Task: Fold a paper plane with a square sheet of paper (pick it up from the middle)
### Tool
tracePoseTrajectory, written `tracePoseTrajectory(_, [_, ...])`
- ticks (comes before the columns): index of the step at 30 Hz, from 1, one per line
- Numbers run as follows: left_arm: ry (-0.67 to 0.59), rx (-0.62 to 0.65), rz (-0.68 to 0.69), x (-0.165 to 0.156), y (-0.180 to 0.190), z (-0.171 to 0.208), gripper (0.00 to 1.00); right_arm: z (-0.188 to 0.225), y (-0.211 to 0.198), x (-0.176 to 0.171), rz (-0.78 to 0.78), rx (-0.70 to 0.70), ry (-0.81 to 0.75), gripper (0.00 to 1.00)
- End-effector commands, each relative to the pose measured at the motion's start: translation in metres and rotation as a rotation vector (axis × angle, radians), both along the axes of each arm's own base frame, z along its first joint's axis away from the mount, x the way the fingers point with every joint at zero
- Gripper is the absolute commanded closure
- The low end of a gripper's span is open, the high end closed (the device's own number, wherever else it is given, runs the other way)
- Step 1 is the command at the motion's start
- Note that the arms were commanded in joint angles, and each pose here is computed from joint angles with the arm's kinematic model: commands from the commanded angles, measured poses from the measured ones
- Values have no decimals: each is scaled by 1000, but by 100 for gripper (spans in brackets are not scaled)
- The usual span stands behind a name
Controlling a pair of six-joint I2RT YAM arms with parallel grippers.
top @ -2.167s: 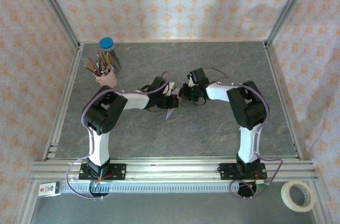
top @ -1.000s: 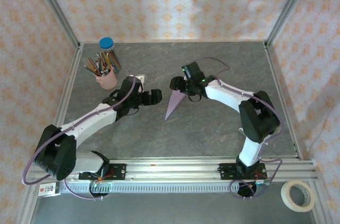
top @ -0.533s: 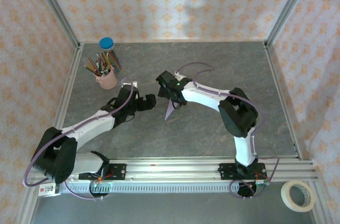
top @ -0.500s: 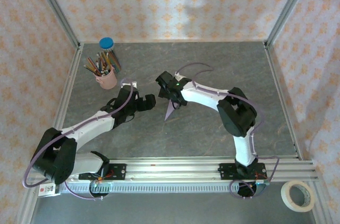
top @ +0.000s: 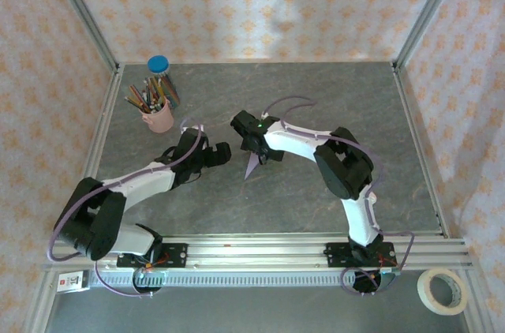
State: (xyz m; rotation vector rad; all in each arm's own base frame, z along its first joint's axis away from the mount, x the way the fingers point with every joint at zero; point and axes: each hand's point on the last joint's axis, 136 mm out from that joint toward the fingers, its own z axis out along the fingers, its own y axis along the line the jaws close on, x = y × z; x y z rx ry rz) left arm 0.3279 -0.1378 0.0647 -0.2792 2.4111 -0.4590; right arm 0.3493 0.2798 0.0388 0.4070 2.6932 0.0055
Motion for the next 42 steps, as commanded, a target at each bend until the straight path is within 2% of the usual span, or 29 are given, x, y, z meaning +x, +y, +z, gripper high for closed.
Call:
tracePoseTrajectory(1, [-26, -36, -6, 13, -6, 11, 1, 2, -13, 2, -10, -88, 0, 10])
tracePoseTrajectory(5, [-19, -32, -9, 12, -6, 9, 1, 9, -20, 2, -35, -126, -7, 15])
tracePoseTrajectory(11, [-20, -14, -5, 11, -3, 6, 1, 26, -23, 2, -59, -108, -35, 25])
tracePoseTrajectory(28, [-16, -5, -13, 11, -3, 3, 1, 26, -28, -7, -136, -31, -44, 67])
tracePoseTrajectory(37, [-11, -32, -2, 13, -3, 4, 1, 32, -30, -4, -155, -26, -79, 93])
tracePoseTrajectory(42, [-17, -84, 10, 18, -2, 11, 1, 49, -27, 5, -141, 6, -144, 100])
